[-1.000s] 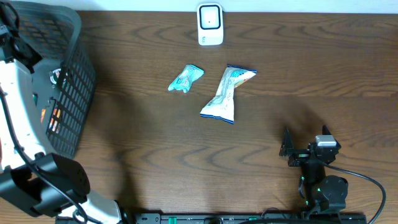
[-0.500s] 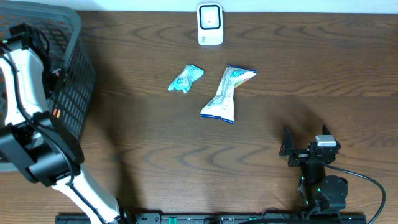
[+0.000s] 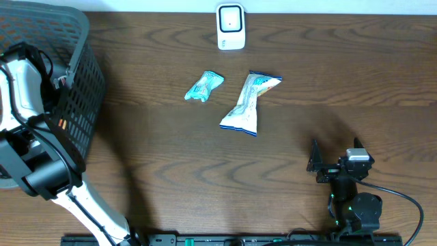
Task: Scan the item barcode
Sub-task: 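Move left gripper back into basket and grasp an orange packet, then carry the orange packet to the scanner and release it near the others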
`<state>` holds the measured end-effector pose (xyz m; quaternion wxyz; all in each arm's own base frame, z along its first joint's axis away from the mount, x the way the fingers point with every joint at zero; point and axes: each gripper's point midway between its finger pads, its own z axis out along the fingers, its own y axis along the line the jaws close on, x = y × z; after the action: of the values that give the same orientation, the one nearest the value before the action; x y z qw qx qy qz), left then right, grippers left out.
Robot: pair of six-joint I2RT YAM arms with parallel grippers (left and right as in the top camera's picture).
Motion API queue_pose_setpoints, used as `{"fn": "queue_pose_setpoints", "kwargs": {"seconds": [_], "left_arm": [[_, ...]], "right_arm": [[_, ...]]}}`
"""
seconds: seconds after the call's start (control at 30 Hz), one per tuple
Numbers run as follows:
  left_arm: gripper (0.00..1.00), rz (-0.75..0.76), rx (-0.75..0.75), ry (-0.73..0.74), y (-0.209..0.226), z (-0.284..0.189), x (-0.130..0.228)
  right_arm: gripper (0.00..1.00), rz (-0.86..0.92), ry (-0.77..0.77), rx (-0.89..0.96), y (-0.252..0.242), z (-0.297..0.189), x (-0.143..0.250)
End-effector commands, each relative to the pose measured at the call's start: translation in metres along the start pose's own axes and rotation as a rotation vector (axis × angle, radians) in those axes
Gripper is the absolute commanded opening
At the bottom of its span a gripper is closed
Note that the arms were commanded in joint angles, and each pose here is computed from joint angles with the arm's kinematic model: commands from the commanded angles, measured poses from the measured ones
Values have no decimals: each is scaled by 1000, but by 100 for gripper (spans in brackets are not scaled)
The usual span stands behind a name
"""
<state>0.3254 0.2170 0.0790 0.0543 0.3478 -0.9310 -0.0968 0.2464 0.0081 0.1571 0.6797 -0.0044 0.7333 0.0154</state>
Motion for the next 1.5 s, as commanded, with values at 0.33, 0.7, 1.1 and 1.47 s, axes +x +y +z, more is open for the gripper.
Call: {"fn": "queue_pose_setpoints", "kwargs": {"seconds": [0.33, 0.7, 1.1, 1.47], "left_arm": [[91, 45, 21, 15, 19, 51, 0], [66, 10, 44, -21, 24, 57, -11], [7, -72, 53, -50, 28, 32, -14], [7, -156, 243, -370, 30, -91, -22]], "right_arm": [[99, 11, 2, -2, 1, 0, 1], [99, 11, 2, -2, 1, 0, 1], [99, 11, 2, -2, 1, 0, 1], [99, 11, 2, -2, 1, 0, 1]]}}
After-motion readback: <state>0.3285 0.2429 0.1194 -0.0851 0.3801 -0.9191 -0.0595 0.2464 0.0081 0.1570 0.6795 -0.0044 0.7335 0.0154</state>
